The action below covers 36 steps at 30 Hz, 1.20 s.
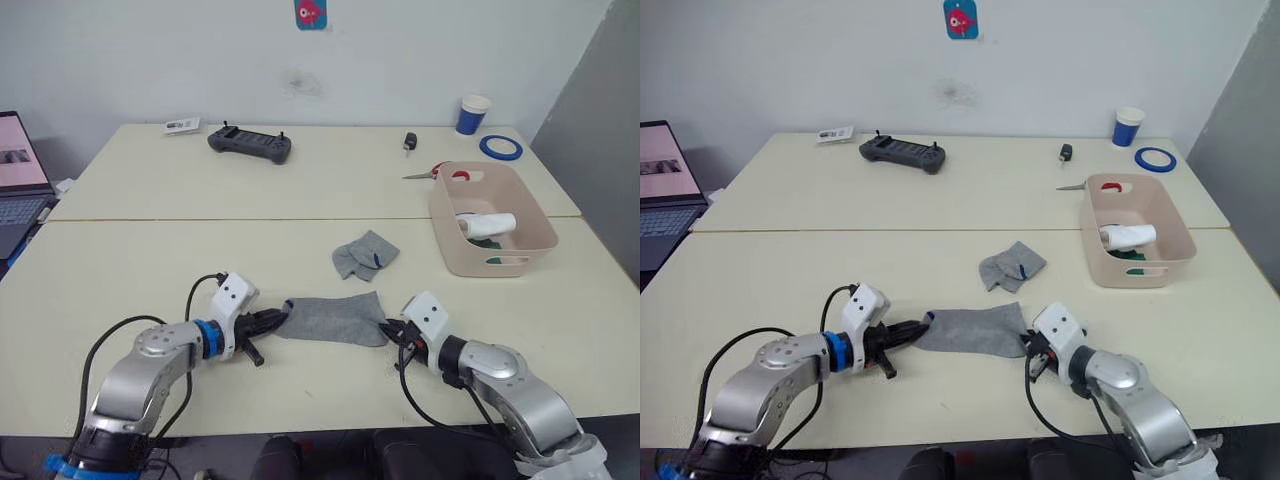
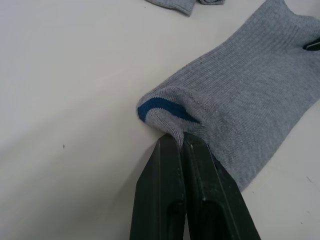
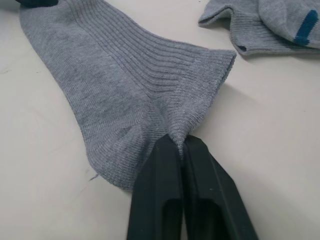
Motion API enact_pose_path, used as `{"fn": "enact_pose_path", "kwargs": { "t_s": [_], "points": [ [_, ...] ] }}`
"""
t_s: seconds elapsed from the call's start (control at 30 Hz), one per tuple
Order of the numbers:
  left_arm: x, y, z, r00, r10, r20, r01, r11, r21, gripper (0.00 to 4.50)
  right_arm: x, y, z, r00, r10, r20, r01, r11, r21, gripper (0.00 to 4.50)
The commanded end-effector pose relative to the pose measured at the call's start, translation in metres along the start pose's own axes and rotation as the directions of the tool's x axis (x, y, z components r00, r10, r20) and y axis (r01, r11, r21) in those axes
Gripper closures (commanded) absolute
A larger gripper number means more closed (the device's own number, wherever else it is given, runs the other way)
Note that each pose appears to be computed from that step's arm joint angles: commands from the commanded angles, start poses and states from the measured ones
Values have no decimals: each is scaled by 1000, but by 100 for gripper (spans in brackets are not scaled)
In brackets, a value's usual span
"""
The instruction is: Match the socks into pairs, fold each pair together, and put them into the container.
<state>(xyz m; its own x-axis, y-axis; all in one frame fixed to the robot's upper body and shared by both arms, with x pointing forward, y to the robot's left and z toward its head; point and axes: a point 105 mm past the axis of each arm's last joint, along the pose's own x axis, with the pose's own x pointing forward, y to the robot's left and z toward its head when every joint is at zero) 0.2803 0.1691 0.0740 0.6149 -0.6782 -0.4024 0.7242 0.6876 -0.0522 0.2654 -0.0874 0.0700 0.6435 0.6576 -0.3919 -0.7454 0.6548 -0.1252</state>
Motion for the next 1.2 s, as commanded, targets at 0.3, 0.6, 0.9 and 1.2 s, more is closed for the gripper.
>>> {"fn": "enact_pose_path", "kwargs": {
  "t_s": [0.3, 0.6, 0.9, 1.2],
  "points": [
    [-46, -33, -8, 1000, 4, 31, -2, 997, -78, 450, -29, 33, 21, 967, 256, 13, -255, 966, -46, 446],
    [-41, -39, -33, 998, 54, -29, -56, 994, -92, 450, -30, 32, -1, 965, 249, -87, -254, 966, -50, 446],
    [-40, -34, -38, 996, 77, -33, -80, 993, -89, 450, -29, 25, -8, 972, 194, -133, -190, 981, 40, 446],
    [-48, -36, -34, 996, 84, -10, -85, 992, -93, 237, -33, 15, 7, 984, 155, -87, -154, 988, 11, 170]
  ]
}}
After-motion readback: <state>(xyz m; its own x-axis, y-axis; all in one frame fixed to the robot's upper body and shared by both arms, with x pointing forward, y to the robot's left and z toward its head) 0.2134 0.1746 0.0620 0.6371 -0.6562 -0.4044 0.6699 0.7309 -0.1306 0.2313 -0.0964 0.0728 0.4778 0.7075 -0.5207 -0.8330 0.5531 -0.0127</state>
